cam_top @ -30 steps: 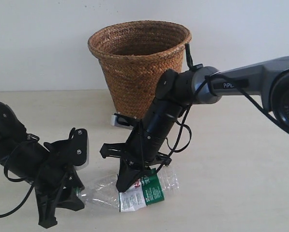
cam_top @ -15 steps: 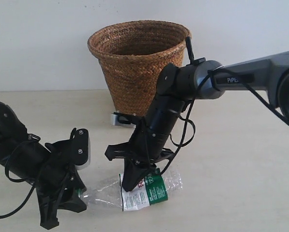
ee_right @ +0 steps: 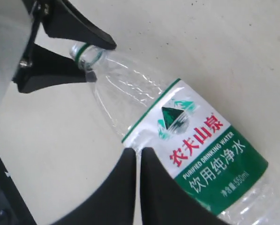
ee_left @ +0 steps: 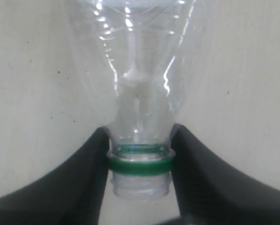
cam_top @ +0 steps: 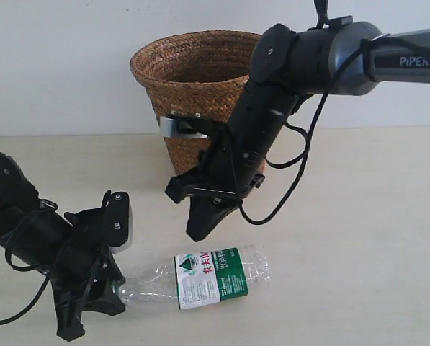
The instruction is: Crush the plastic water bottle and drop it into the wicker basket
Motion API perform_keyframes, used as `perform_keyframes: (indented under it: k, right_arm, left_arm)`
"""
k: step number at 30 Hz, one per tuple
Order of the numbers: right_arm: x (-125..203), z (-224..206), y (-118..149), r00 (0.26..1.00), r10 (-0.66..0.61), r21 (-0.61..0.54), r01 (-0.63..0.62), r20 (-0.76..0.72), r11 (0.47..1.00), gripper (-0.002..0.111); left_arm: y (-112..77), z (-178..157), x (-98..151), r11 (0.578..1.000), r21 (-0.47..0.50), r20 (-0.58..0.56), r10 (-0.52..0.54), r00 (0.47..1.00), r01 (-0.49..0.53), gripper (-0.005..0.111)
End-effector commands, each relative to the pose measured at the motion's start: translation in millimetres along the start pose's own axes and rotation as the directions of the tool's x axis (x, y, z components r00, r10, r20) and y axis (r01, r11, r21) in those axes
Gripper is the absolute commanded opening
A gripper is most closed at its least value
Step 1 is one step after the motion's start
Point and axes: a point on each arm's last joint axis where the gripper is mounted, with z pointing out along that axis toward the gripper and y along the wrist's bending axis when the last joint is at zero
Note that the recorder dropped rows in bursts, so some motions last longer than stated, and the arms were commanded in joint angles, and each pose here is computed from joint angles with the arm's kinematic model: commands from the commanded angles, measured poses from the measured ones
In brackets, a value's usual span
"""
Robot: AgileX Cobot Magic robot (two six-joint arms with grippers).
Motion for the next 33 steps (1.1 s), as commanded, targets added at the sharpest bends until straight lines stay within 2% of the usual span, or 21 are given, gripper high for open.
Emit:
perform_keyframes:
  k: [1,9,17,23,28,33]
  right_arm:
    - [9.1,10.0,-1.8,0.997,-0.014,0.068,0.020,-0.077,0.997,0.000]
    - [11.6,41.6,-23.4,0.991,0.026,0.112,-0.011,-0.132,0.994,0.000]
    - [18.1,86.4,-56.1,0.977,0.079,0.176,-0.044,-0.196,0.983,0.000]
    - [28.0,111.2,-70.6,0.956,0.113,0.180,-0.065,-0.271,0.981,0.000]
    - [31.8,116.7,-75.6,0.945,0.140,0.205,-0.081,-0.294,0.975,0.000]
    - [28.1,105.6,-69.1,0.949,0.165,0.210,-0.110,-0.268,0.972,0.000]
  left_arm:
    - [0.9,-2.6,-0.8,1.000,-0.013,0.002,-0.003,1.000,0.003,0.004]
    - [0.9,-2.6,-0.8,1.000,-0.012,0.002,-0.003,1.000,0.003,0.004]
    - [0.9,-2.6,-0.8,1.000,-0.012,0.002,-0.003,1.000,0.003,0.004]
    - [0.9,-2.6,-0.8,1.000,-0.012,0.002,-0.003,1.000,0.003,0.004]
    - [0.9,-2.6,-0.8,1.000,-0.012,0.002,-0.003,1.000,0.003,0.004]
    - [0.9,-2.6,-0.8,1.000,-0.012,0.002,-0.003,1.000,0.003,0.004]
